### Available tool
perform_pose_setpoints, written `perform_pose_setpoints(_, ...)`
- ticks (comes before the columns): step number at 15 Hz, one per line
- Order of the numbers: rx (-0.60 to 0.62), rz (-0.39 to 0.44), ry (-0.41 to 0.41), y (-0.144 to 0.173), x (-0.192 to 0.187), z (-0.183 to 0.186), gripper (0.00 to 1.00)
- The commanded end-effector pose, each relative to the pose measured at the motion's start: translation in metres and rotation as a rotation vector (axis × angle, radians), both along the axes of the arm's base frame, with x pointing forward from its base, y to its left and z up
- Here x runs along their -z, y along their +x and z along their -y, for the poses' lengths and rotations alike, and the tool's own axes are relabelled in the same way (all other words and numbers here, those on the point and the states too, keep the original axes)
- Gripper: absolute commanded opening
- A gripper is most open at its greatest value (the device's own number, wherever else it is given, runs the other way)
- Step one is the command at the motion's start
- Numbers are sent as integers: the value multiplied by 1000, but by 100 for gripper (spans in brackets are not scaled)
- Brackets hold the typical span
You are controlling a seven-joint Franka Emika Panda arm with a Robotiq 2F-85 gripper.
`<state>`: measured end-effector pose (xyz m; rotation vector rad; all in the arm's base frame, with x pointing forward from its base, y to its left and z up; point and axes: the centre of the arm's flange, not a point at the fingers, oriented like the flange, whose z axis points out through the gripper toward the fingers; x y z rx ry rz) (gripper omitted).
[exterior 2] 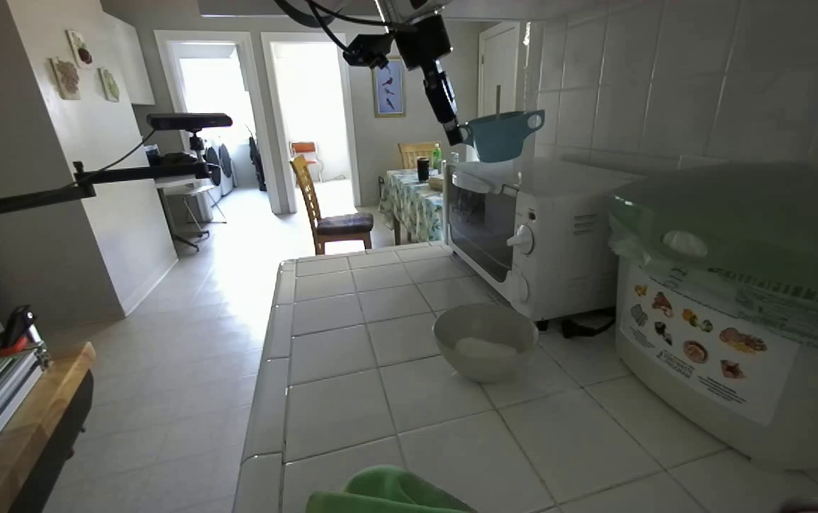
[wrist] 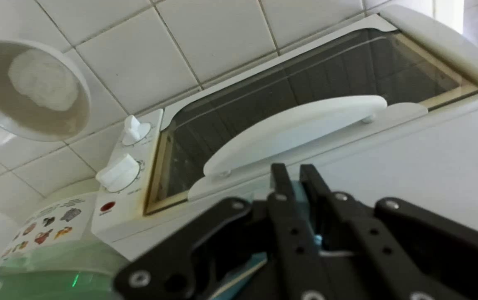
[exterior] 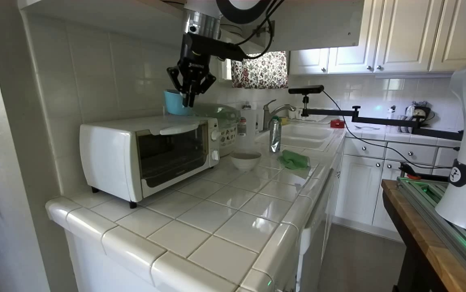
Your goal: Pick up the cup and put it on top of the microwave
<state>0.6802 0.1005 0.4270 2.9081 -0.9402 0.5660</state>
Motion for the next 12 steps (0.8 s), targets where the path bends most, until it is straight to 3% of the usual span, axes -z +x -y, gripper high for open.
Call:
perform_pose_setpoints(1,29,-5,31,10,-5,0,3)
perform_pose_setpoints(12,68,-89,38,28,11,10,3)
